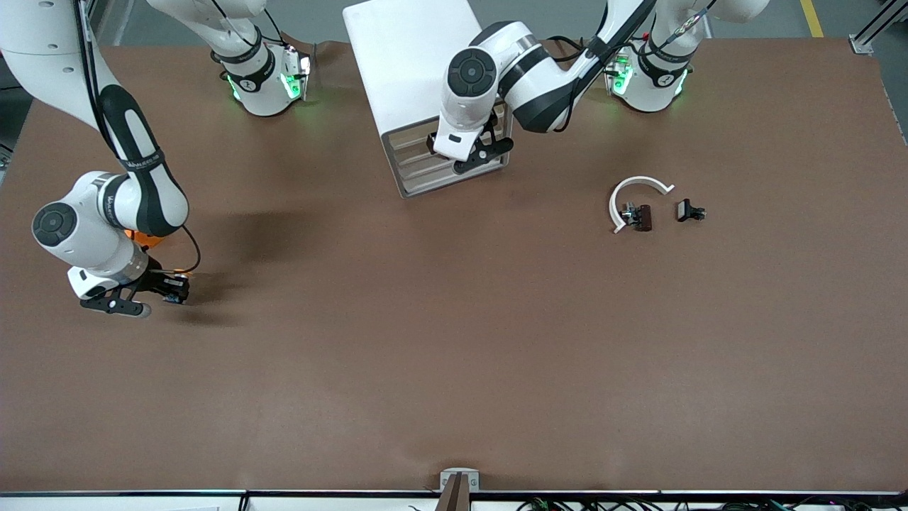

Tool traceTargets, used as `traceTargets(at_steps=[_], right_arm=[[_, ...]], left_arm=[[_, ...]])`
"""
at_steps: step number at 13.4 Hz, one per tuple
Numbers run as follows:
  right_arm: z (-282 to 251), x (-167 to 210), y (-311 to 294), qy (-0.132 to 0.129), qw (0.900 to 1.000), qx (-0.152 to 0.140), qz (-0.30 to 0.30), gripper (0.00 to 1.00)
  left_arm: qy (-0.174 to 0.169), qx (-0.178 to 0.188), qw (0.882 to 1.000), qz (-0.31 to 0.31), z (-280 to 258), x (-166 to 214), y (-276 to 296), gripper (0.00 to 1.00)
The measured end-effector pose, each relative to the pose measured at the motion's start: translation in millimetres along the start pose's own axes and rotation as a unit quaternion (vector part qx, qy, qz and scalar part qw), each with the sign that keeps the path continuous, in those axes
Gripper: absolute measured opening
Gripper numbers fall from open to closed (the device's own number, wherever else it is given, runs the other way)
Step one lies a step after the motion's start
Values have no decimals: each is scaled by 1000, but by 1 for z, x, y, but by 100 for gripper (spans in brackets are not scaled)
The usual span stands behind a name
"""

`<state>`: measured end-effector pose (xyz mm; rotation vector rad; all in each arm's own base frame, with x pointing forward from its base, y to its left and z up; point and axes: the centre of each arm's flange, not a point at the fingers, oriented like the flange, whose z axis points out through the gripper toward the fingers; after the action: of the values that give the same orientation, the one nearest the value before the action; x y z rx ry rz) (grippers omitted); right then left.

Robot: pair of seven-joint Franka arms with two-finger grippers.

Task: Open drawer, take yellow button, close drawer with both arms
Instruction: 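Lower the button beside the orange block and open the right gripper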

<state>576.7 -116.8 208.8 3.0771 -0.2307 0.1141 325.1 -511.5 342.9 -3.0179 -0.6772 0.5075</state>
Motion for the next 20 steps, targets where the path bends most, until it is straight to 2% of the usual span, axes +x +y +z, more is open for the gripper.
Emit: traceTargets(at_steps=[6, 9, 10, 13, 15, 16, 18, 20], right_arm=[[16, -3, 0, -5, 1000, -1, -3, 41], [19, -4, -5, -7, 1000, 1, -11, 41], [19, -4, -5, -7, 1000, 2, -13, 45], [19, -4, -6, -13, 1000, 2, -17, 76], [12, -3, -9, -38, 999, 5, -21, 96], [0, 1, -13, -59, 998, 8, -25, 100], [-47, 12, -22, -108, 994, 13, -33, 100], [-104, 21, -28, -137, 990, 17, -38, 100]], left_arm=[[-3, -5, 1000, -14, -3, 9, 1, 100], [11, -22, 999, -40, -35, 52, -4, 100], [25, -21, 998, -48, -50, 72, -10, 100], [49, -27, 995, -88, -108, 140, -35, 100], [57, -23, 993, -100, -150, 182, -61, 100], [57, -24, 994, -94, -171, 200, -76, 100], [63, -36, 994, -83, -209, 233, -107, 100], [77, -51, 992, -84, -239, 254, -136, 100]])
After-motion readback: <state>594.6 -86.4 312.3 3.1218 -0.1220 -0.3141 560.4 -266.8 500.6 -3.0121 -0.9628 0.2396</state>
